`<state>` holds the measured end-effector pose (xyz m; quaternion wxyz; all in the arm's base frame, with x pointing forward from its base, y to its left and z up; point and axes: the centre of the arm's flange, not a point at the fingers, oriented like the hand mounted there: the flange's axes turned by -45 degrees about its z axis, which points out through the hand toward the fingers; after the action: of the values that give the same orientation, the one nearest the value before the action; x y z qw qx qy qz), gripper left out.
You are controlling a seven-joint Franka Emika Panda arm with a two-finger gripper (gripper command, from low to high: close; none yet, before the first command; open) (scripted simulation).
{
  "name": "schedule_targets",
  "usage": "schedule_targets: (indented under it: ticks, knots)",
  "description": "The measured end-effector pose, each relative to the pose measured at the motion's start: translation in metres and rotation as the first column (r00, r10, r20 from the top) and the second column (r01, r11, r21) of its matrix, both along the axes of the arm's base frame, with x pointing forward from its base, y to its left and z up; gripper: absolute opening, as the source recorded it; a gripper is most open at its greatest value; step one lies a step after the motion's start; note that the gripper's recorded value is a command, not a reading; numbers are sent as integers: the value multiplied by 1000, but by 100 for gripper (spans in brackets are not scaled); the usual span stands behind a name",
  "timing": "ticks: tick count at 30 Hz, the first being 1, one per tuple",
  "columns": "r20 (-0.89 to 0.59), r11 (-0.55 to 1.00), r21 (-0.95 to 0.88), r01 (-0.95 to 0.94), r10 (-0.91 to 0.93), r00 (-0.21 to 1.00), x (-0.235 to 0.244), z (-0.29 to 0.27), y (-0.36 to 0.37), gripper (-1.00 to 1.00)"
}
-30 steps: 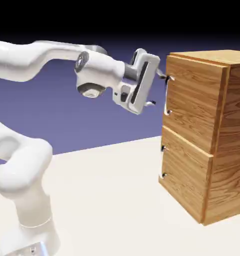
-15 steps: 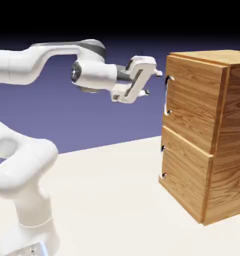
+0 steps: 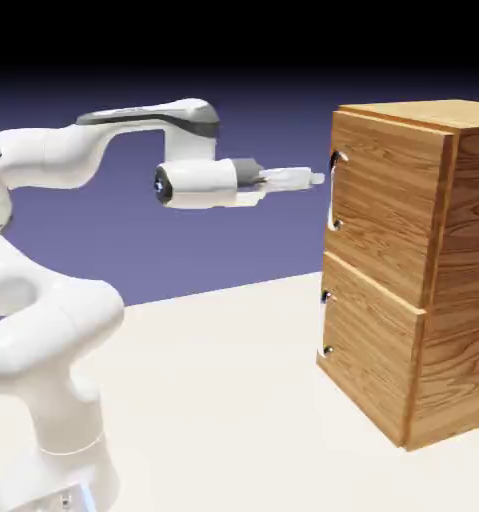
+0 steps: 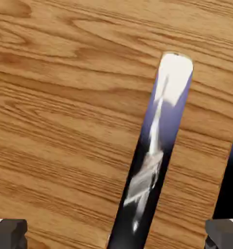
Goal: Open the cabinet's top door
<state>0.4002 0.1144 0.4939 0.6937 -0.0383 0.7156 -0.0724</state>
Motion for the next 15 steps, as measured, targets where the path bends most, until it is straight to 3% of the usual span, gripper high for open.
schedule_targets:
  ticks: [4, 9, 10, 15]
  knots:
    - [35, 988, 155, 11, -17, 999, 12, -22, 9, 0]
    - [35, 988, 154, 11, -17, 999, 54, -22, 7, 0]
    - [35, 988, 155, 11, -17, 999, 62, -22, 6, -100]
    - [34, 986, 155, -67, 62, 997, 42, -22, -5, -100]
